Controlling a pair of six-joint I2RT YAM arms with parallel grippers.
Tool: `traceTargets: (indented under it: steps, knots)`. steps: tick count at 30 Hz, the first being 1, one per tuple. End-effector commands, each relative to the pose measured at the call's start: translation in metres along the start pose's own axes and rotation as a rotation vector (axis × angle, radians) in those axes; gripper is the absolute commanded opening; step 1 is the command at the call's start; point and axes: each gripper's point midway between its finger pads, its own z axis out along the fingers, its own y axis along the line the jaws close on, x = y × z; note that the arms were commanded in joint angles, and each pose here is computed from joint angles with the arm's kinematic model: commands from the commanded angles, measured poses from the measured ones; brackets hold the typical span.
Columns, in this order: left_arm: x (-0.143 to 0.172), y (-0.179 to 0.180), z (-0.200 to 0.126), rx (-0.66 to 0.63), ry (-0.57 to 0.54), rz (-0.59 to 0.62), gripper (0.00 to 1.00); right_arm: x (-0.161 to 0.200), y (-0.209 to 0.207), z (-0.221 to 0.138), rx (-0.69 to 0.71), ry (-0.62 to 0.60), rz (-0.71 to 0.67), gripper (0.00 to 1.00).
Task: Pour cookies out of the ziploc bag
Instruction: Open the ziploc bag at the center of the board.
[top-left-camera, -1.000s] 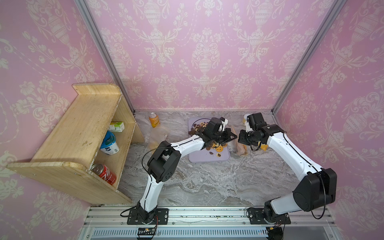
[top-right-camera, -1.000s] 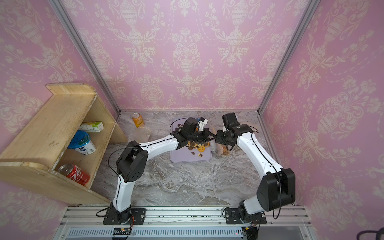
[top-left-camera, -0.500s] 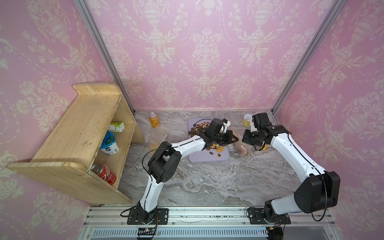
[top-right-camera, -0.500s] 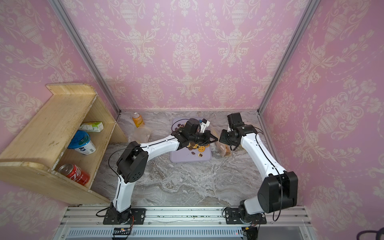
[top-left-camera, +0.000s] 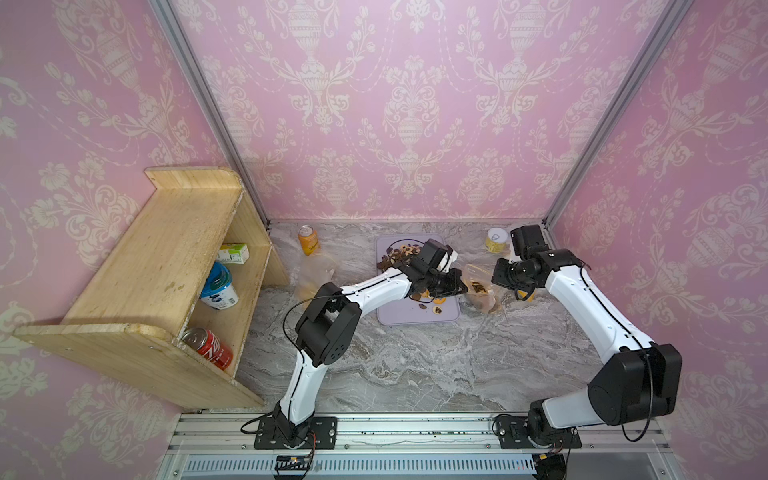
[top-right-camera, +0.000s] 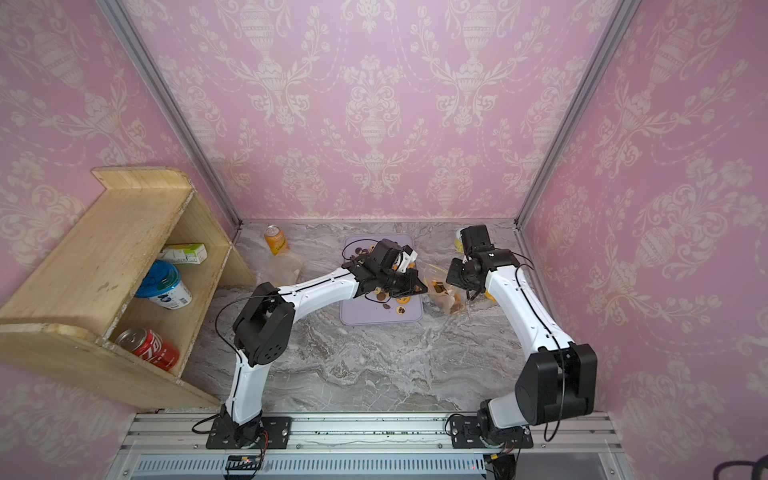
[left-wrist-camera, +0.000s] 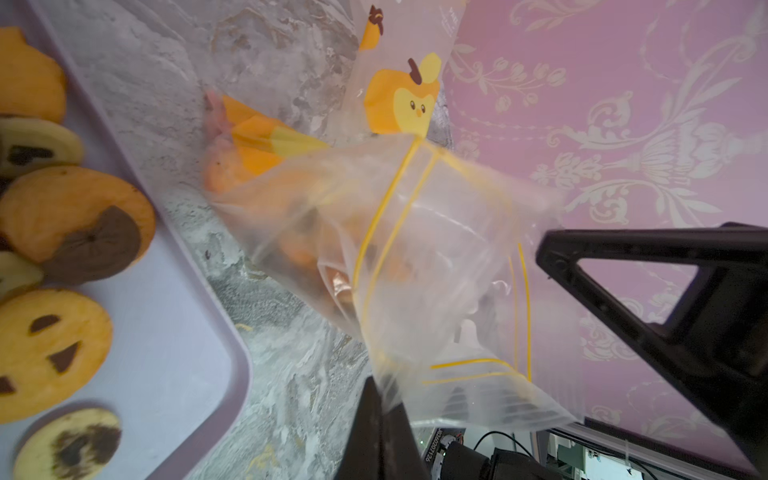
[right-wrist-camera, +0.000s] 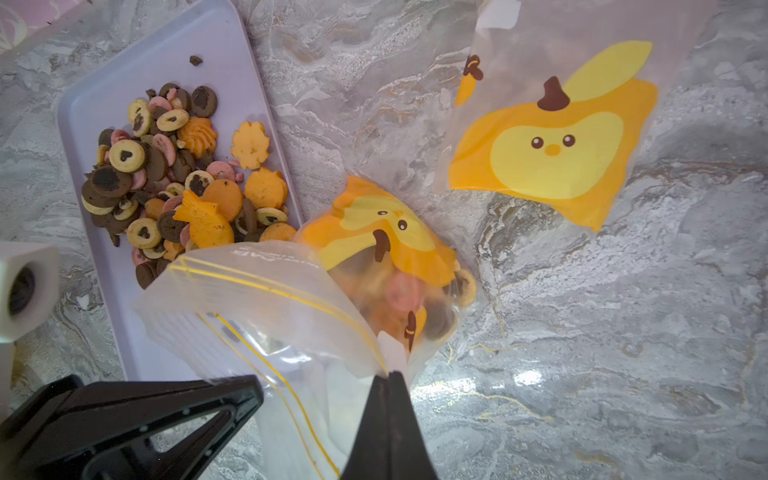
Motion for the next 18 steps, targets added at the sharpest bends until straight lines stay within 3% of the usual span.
traceTargets:
  steps: [1,8,13,14,15,18]
  knots:
    - [0.002,0.012,-0.037,-0.182,0.012,0.087,0.0,-0.008,-0.015,-0.019,0.07,-0.048,-0.025,0.0]
    - [0.011,0.042,-0.07,-0.42,0.04,0.17,0.0,-0.002,-0.009,-0.024,0.065,-0.028,-0.091,0.0]
    - [0.02,0.057,-0.076,-0.477,0.061,0.186,0.0,0.013,0.03,-0.02,-0.12,0.03,-0.141,0.0]
    - [0.023,0.062,-0.078,-0.498,0.07,0.186,0.0,0.018,0.043,-0.02,-0.193,0.057,-0.153,0.05]
    - [0.025,0.066,-0.079,-0.512,0.073,0.187,0.0,0.023,0.052,-0.021,-0.248,0.08,-0.155,0.17]
    - [0.033,0.079,-0.082,-0.545,0.075,0.186,0.0,0.032,0.061,-0.027,-0.307,0.103,-0.15,0.59]
